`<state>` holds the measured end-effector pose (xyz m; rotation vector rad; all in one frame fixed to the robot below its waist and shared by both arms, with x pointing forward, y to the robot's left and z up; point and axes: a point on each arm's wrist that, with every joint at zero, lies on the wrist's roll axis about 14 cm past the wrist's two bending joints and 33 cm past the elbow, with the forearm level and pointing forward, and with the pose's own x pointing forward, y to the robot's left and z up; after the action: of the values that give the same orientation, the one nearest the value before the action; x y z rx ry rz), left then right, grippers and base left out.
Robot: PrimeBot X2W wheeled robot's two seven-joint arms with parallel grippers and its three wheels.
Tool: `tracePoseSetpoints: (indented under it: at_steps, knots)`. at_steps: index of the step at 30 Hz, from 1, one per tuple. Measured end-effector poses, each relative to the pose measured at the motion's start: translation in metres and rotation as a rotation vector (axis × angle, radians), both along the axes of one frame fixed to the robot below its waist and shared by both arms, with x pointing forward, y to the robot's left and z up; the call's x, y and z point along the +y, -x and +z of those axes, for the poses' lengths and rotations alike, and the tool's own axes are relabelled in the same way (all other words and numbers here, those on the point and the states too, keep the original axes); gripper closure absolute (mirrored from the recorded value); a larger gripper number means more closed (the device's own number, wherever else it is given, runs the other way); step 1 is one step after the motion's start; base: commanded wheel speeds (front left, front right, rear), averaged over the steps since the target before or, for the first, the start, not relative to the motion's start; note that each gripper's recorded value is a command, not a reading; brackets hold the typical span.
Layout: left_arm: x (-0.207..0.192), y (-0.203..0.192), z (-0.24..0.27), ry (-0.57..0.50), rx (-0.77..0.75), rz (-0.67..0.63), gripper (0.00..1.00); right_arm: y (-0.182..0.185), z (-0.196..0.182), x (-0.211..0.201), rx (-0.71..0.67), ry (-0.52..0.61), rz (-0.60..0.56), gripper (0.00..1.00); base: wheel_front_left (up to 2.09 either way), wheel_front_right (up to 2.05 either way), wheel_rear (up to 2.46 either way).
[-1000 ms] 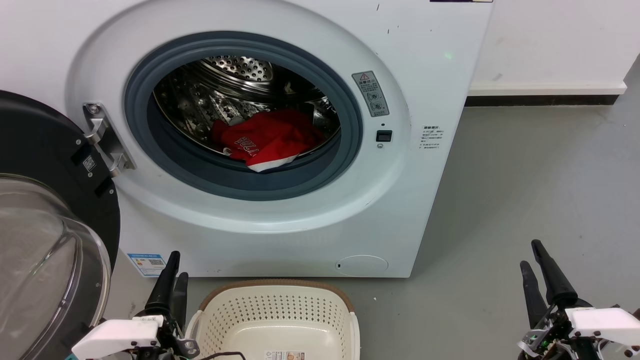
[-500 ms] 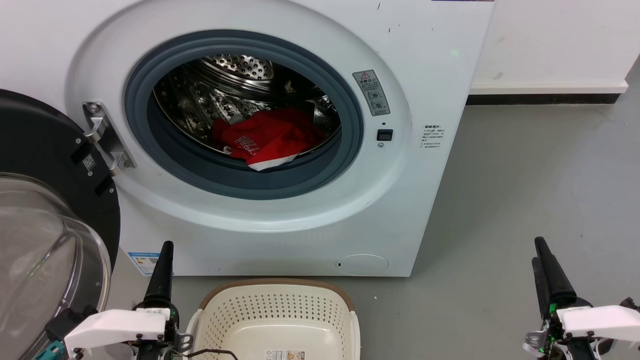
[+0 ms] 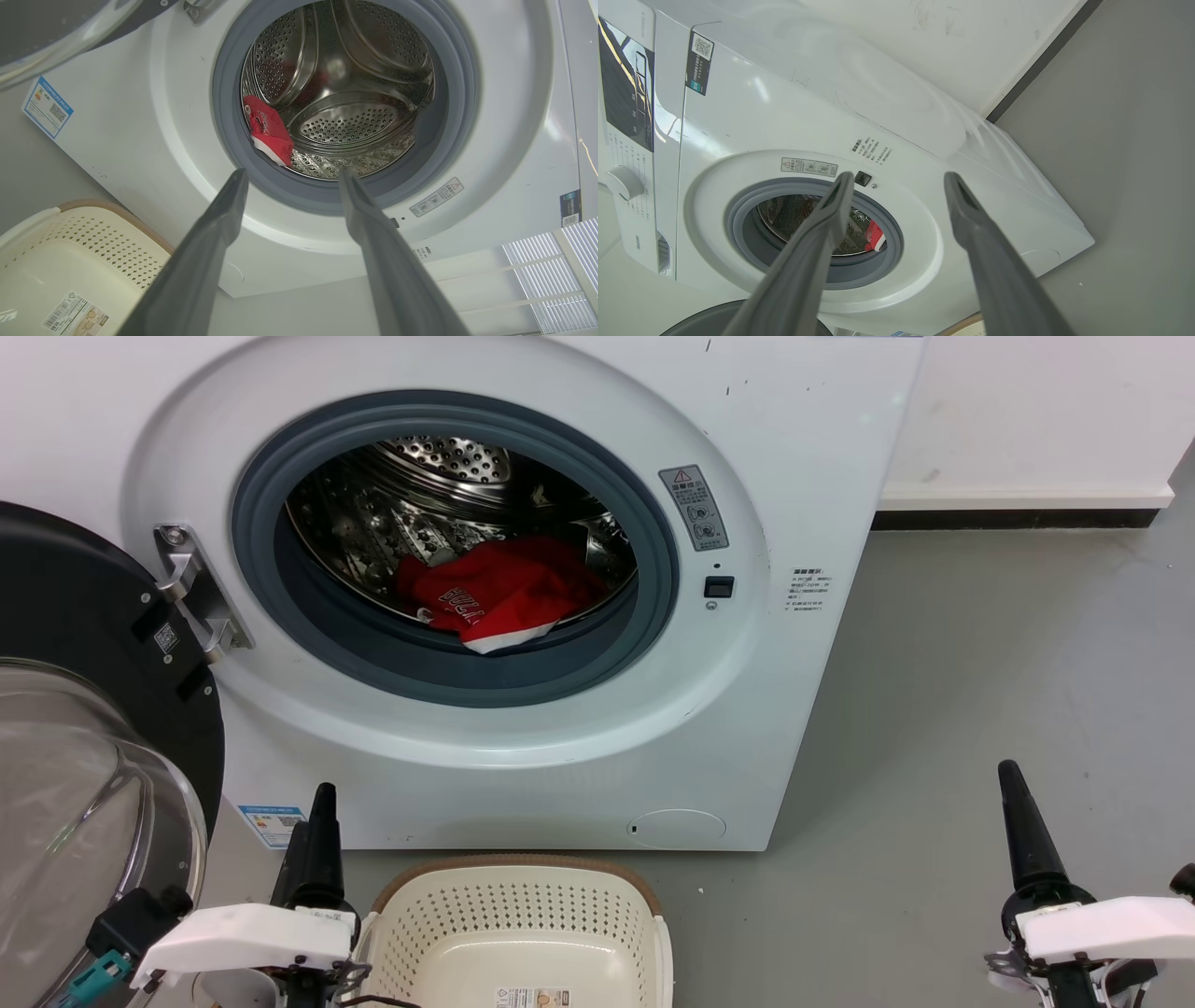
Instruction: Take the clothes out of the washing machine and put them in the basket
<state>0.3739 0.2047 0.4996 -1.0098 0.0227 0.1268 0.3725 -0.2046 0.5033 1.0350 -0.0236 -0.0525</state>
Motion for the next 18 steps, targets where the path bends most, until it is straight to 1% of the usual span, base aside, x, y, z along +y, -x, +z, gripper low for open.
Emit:
tracePoseSetpoints:
  at_steps: [12, 18]
  knots:
    - [-0.003, 0.003, 0.006, -0.227, -0.004, 0.005, 0.0, 0.002, 0.015, 0.011, -0.046, 0.236, 0.027, 0.0, 0.0, 0.0, 0.0]
    - [-0.003, 0.004, 0.01, -0.32, -0.011, 0.011, 0.0, 0.002, 0.021, 0.017, -0.071, 0.346, 0.04, 0.0, 0.0, 0.0, 0.0]
